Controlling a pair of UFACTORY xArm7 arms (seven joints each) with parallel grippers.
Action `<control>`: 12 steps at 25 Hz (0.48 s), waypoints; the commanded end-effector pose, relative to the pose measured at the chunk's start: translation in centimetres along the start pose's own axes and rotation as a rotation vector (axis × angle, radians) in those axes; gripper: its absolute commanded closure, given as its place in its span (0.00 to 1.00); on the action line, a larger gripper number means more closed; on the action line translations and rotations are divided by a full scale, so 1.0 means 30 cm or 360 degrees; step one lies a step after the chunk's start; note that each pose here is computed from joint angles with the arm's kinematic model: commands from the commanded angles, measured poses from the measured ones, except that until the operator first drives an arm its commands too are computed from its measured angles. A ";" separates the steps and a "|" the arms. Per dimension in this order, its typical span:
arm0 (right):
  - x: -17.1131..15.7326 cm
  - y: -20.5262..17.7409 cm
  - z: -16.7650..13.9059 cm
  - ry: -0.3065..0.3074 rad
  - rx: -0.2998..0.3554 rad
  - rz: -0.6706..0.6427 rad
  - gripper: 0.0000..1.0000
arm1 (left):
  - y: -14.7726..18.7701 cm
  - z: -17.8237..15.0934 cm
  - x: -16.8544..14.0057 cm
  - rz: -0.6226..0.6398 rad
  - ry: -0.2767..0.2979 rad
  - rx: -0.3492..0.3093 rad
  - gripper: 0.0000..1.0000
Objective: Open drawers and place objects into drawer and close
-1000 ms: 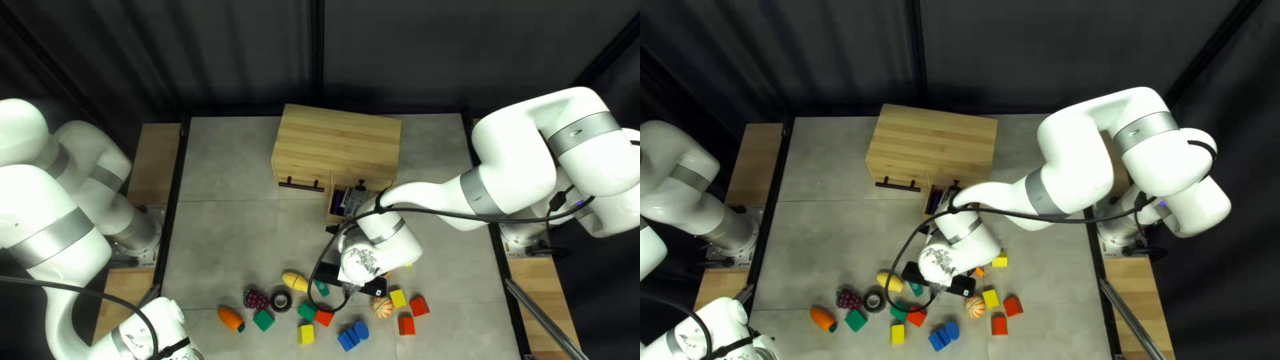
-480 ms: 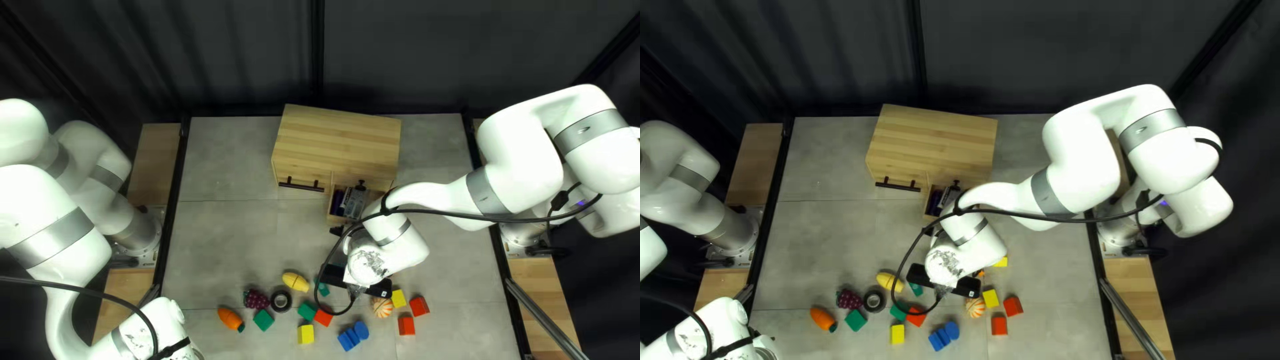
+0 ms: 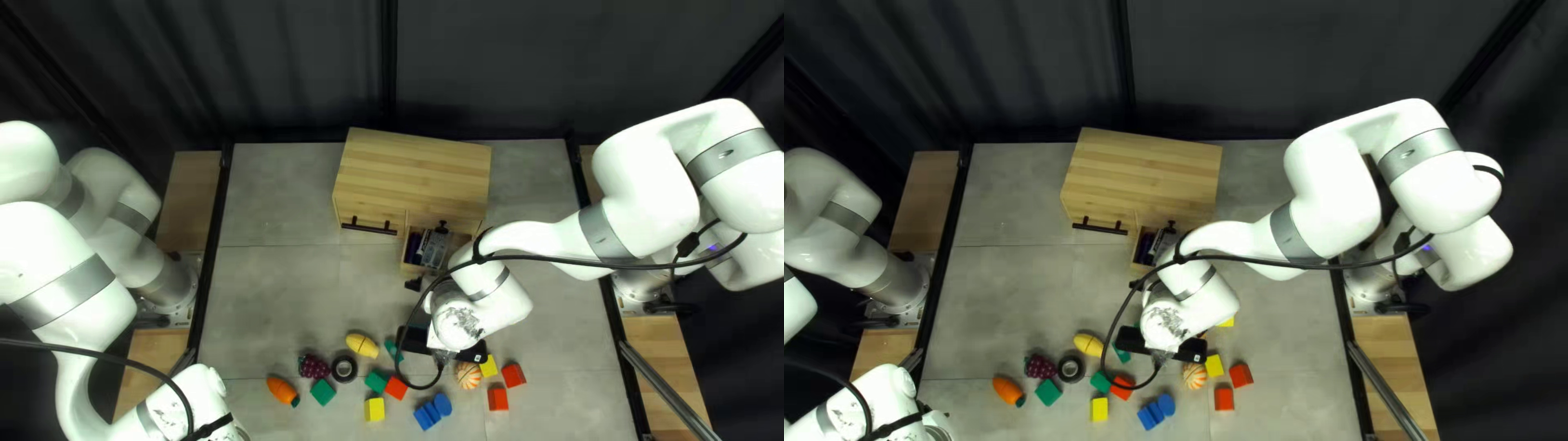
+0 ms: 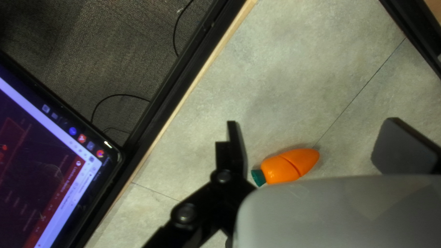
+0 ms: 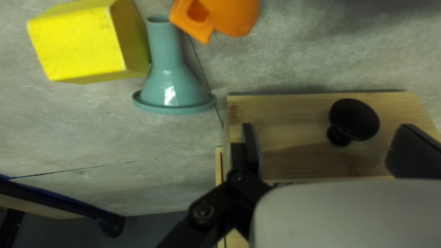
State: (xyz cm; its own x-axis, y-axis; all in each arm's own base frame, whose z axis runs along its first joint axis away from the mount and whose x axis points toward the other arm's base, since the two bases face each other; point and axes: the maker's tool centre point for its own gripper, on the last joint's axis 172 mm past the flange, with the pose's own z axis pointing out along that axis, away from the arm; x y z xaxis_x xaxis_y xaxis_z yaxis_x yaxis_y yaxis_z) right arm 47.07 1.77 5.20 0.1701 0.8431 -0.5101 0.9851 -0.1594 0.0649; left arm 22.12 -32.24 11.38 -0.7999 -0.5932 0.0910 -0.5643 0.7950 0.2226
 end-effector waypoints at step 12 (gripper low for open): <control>-0.031 0.020 0.030 -0.0008 -0.0008 -0.0012 0.00 | 0.000 0.000 0.000 0.0000 0.0000 0.0000 0.00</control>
State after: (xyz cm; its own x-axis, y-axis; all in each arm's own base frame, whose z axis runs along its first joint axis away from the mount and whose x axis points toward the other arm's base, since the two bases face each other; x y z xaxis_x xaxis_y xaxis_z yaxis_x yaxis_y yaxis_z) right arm 47.50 0.54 4.77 0.1619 0.8436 -0.5120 0.9866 -0.1498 0.0652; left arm 22.12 -32.24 11.38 -0.7999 -0.5932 0.0910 -0.5643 0.7950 0.2226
